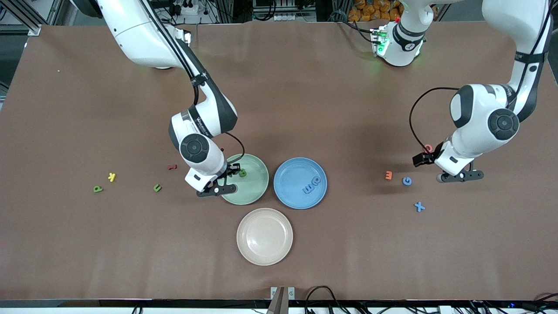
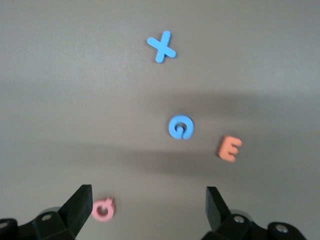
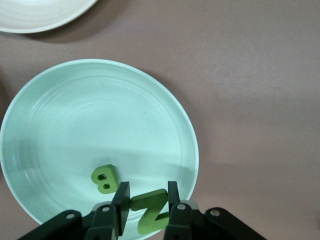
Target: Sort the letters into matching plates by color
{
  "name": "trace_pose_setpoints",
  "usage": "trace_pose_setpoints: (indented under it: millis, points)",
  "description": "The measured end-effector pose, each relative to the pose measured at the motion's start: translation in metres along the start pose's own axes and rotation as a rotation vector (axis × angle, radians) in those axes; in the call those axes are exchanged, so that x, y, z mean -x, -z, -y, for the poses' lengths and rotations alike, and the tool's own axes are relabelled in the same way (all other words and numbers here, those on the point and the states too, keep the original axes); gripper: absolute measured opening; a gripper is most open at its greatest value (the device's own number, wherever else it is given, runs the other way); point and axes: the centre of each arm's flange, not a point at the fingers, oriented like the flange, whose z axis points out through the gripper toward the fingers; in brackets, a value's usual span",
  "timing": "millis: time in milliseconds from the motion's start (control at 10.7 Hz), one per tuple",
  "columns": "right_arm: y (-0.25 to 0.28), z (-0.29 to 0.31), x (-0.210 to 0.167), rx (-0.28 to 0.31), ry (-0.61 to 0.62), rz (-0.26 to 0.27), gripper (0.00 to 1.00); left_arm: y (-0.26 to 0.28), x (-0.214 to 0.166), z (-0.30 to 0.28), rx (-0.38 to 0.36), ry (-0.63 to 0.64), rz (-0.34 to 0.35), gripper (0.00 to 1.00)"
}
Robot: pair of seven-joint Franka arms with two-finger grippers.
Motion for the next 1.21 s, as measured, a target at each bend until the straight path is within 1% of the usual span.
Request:
trace_pose_setpoints:
  millis: [187,280,467,560,653,747,840,933,1213]
  points:
    - [0.001,0.003,-0.001,-0.02,-0.013,0.002,0.4,-0.024,-0.007,0.003,0.007,0.007,-0.025,1.0]
    - [0.003,0.003,-0.002,-0.029,-0.019,0.001,0.48,-0.033,-0.009,0.0,0.011,0.003,-0.037,1.0]
    - [0.006,0.003,-0.003,-0.034,-0.022,-0.004,0.74,-0.048,-0.011,-0.011,0.019,-0.015,-0.062,1.0]
    - [0.008,0.001,-0.005,-0.033,-0.024,-0.003,0.88,-0.057,-0.011,-0.017,0.021,-0.024,-0.064,1.0]
    - [0.009,-0.003,-0.005,-0.028,-0.03,0.009,1.0,-0.069,-0.011,-0.021,0.024,-0.03,-0.064,1.0]
    - [0.011,-0.011,-0.007,-0.017,-0.042,0.024,1.0,-0.081,-0.01,-0.022,0.01,-0.054,-0.064,1.0]
    - [0.016,-0.027,-0.012,-0.003,-0.064,0.029,1.0,-0.089,-0.011,-0.022,-0.008,-0.082,-0.065,1.0]
    - [0.021,-0.049,-0.019,0.008,-0.098,0.024,1.0,-0.094,-0.012,-0.022,-0.023,-0.105,-0.065,1.0]
    - [0.034,-0.129,-0.037,0.025,-0.22,0.011,1.0,-0.099,-0.021,-0.023,-0.03,-0.119,-0.071,1.0]
